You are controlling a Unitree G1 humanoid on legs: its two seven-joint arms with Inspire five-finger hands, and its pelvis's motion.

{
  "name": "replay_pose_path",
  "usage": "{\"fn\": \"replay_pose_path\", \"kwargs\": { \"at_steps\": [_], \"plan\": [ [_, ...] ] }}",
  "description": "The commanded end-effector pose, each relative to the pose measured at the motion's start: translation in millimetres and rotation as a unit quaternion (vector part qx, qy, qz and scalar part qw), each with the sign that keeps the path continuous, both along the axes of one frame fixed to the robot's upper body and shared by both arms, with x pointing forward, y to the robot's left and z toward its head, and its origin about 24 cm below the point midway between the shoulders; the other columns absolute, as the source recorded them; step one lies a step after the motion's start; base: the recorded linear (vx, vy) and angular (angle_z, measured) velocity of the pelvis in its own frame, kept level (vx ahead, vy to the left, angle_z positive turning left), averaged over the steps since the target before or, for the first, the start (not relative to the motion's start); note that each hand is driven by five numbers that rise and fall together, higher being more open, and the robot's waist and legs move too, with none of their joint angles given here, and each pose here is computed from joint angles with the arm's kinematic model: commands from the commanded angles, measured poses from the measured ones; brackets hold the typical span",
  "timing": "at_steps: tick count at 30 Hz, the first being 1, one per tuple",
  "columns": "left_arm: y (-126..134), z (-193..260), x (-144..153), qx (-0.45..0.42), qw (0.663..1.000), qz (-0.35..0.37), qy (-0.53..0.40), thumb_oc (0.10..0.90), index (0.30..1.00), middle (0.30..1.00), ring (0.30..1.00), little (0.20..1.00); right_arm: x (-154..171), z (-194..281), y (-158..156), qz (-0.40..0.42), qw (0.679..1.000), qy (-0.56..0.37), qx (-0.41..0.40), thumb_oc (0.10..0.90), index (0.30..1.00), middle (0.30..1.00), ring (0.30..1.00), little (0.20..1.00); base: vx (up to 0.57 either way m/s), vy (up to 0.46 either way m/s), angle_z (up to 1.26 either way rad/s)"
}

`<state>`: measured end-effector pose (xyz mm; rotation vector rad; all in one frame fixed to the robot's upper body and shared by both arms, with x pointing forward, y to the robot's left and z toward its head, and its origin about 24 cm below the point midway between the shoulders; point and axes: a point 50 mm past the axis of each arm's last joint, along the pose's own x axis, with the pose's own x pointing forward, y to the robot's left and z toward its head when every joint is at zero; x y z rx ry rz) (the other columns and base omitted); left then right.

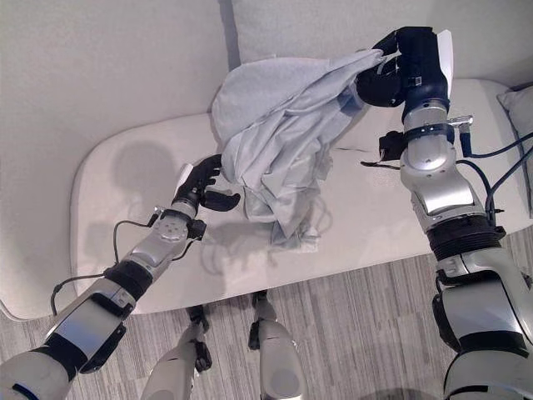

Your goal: Hang the clothes on the sofa on the clothes rack.

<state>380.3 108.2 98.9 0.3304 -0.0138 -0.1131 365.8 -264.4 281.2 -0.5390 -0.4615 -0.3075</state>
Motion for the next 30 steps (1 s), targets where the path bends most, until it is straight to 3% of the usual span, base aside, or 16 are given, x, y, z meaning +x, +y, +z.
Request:
{"fn": "replay_pose_path", "kwargs": {
  "at_steps": [1, 8, 10, 11, 20, 24, 29, 30],
  "plan": [
    [-18.1, 37.5, 12.9, 0.012, 0.997, -0.019, -0.068, 0.800, 0.900, 0.900, 0.900, 0.900, -34.0, 80.1, 2.1, 0.028, 0.983, -0.179, 0.001, 0.400, 0.300, 0.300, 0.300, 0.300, 0.01, -0.061, -0.02],
    [-23.1, 59.2, 18.9, -0.012, 0.996, -0.012, -0.092, 0.800, 0.900, 0.900, 0.900, 0.900, -40.9, 82.4, 7.6, 0.046, 0.980, -0.194, -0.006, 0.400, 0.300, 0.300, 0.300, 0.300, 0.01, -0.035, -0.14],
    [-26.5, 63.7, 19.6, -0.015, 0.995, -0.016, -0.097, 0.762, 0.844, 0.844, 0.844, 0.844, -41.2, 81.7, 8.5, 0.051, 0.979, -0.196, -0.002, 0.400, 0.300, 0.300, 0.300, 0.300, 0.01, -0.031, -0.14],
    [-29.1, 72.2, 21.6, -0.021, 0.994, -0.016, -0.105, 0.400, 0.300, 0.300, 0.300, 0.300, -41.2, 81.1, 10.7, 0.055, 0.979, -0.196, -0.004, 0.400, 0.300, 0.300, 0.300, 0.300, 0.00, -0.046, -0.08],
    [-23.0, 79.6, 19.4, -0.017, 0.991, -0.006, -0.134, 0.400, 0.300, 0.300, 0.300, 0.300, -44.5, 71.3, 0.9, 0.038, 0.980, -0.195, 0.001, 0.400, 0.300, 0.300, 0.300, 0.300, 0.00, -0.015, -0.05],
    [9.6, 76.7, 3.1, -0.023, 0.985, 0.002, -0.170, 0.400, 0.300, 0.300, 0.300, 0.300, -52.5, 60.1, -8.2, 0.036, 0.983, -0.177, -0.025, 0.400, 0.300, 0.300, 0.300, 0.300, 0.03, -0.026, 0.12],
    [71.4, 69.2, -42.0, -0.026, 0.977, 0.010, -0.213, 0.400, 0.300, 0.300, 0.300, 0.300, -76.4, 24.6, -23.3, 0.055, 0.988, -0.111, -0.093, 0.400, 0.300, 0.300, 0.300, 0.300, 0.06, -0.041, 0.23],
    [71.3, 68.6, -42.8, -0.025, 0.977, 0.008, -0.212, 0.400, 0.300, 0.300, 0.300, 0.300, -77.4, 23.1, -24.0, 0.054, 0.988, -0.110, -0.092, 0.400, 0.300, 0.300, 0.300, 0.300, 0.07, -0.024, 0.54]
  ]
}}
